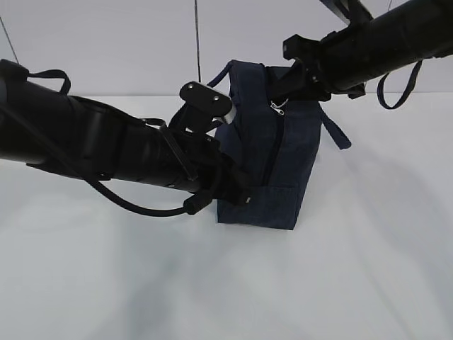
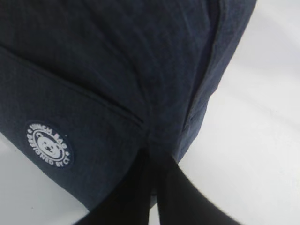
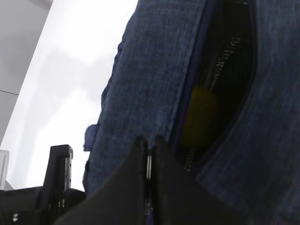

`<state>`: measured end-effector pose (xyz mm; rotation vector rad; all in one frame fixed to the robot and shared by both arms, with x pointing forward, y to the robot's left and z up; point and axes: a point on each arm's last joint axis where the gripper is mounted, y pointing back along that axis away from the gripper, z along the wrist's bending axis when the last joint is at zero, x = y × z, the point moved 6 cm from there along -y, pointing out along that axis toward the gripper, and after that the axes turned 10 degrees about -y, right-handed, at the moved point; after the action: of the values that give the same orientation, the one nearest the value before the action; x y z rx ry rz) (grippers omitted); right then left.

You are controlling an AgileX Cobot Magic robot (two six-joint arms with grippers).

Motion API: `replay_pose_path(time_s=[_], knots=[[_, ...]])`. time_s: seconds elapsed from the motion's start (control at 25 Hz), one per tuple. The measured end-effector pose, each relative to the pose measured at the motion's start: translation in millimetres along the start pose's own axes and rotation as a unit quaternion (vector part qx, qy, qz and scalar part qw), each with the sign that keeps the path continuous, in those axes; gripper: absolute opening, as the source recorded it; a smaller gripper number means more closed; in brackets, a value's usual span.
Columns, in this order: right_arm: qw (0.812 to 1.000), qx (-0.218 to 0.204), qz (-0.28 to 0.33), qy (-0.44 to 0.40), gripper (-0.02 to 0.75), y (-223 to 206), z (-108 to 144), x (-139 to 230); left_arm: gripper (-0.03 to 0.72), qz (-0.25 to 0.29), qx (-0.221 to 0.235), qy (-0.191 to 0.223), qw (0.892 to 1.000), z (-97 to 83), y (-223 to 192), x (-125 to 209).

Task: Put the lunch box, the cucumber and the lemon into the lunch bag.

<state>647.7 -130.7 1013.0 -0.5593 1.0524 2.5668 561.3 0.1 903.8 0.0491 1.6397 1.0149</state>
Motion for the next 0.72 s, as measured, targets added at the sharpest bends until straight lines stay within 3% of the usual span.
replay_pose_path(time_s=[0.24,0.32,0.56,0.72], knots=[[1.0,-0.01,-0.009,0.0,0.007,-0.3,2.1,-1.6,0.011,-0.004,0.009,0.0,1.0,-2.9,0.0,-1.3],[1.0,-0.01,-0.009,0.002,0.007,-0.5,2.0,-1.3,0.071,-0.008,0.016,0.0,1.0,-4.9,0.1,-2.3],[1.0,-0.011,-0.011,0.008,0.007,1.0,3.3,-1.7,0.379,-0.015,0.02,0.002,1.0,-6.3,3.0,-6.4],[1.0,-0.011,-0.012,0.01,0.007,1.7,4.0,-1.9,0.426,-0.037,0.017,0.02,0.999,-6.1,16.9,-21.9]])
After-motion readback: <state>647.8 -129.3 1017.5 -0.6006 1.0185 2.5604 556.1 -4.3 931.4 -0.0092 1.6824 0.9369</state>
